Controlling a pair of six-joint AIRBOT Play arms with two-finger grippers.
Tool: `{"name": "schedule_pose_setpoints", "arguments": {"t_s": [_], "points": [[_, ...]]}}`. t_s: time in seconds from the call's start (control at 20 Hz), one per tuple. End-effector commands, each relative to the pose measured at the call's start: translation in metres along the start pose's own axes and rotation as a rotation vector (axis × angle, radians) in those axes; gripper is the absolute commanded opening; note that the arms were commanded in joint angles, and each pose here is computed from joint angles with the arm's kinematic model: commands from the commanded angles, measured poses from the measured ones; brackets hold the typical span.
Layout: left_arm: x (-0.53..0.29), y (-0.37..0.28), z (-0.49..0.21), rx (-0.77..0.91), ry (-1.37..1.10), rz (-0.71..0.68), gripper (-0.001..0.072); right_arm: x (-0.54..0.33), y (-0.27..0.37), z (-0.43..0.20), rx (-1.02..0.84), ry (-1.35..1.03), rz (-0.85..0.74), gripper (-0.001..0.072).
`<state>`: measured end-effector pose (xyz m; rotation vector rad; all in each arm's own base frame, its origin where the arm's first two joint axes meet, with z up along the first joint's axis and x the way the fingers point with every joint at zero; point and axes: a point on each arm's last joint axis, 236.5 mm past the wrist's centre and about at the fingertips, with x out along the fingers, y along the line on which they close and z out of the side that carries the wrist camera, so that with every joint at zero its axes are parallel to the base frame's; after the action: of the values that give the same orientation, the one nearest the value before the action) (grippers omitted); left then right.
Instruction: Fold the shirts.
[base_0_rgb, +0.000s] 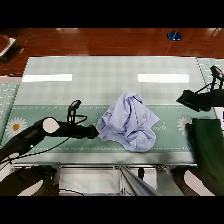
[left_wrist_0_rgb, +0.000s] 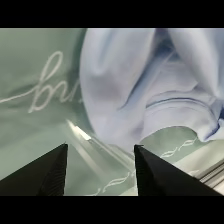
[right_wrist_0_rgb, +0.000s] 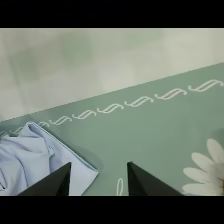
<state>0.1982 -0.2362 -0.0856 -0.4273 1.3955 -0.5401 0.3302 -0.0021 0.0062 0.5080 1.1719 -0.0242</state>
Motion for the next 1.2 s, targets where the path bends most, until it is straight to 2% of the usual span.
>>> {"name": "schedule_pose_setpoints", "arguments": {"t_s": [0.0, 0.25, 0.3, 0.35, 0.45, 0.9, 0.95, 1.0, 1.05, 1.15], "points": [[0.024, -0.01, 0.005, -0.063, -0.052, -0.027, 0.0508, 0.015, 0.009, -0.008, 0.043, 0.018, 0.1, 0.04], [0.044, -0.023, 0.009, -0.052, 0.022, -0.027, 0.0505, 0.048, 0.045, -0.031, 0.028, 0.16, 0.243, 0.04], [0.045, -0.028, 0.014, -0.033, 0.025, -0.034, 0.0349, 0.06, 0.051, -0.039, 0.007, 0.192, 0.241, 0.04], [0.045, -0.035, 0.016, 0.012, 0.037, -0.047, 0.0022, 0.073, 0.057, -0.046, -0.016, 0.22, 0.239, 0.04], [0.039, -0.049, 0.017, 0.081, 0.058, -0.08, 0.0019, 0.092, 0.067, -0.054, -0.043, 0.266, 0.236, 0.04], [0.03, -0.042, 0.03, 0.043, 0.054, -0.09, 0.0019, 0.145, 0.115, -0.079, -0.177, 0.492, 0.258, 0.04], [0.029, -0.042, 0.031, 0.041, 0.052, -0.09, 0.0019, 0.147, 0.119, -0.081, -0.186, 0.499, 0.26, 0.0373], [0.029, -0.041, 0.031, 0.039, 0.051, -0.089, 0.0019, 0.147, 0.122, -0.079, -0.198, 0.494, 0.264, 0.0239], [0.028, -0.04, 0.033, 0.036, 0.048, -0.089, 0.0019, 0.144, 0.127, -0.074, -0.219, 0.487, 0.275, 0.0049], [0.017, -0.036, 0.047, 0.018, 0.017, -0.099, 0.0019, 0.129, 0.141, -0.058, -0.29, 0.47, 0.304, 0.0022]]}}
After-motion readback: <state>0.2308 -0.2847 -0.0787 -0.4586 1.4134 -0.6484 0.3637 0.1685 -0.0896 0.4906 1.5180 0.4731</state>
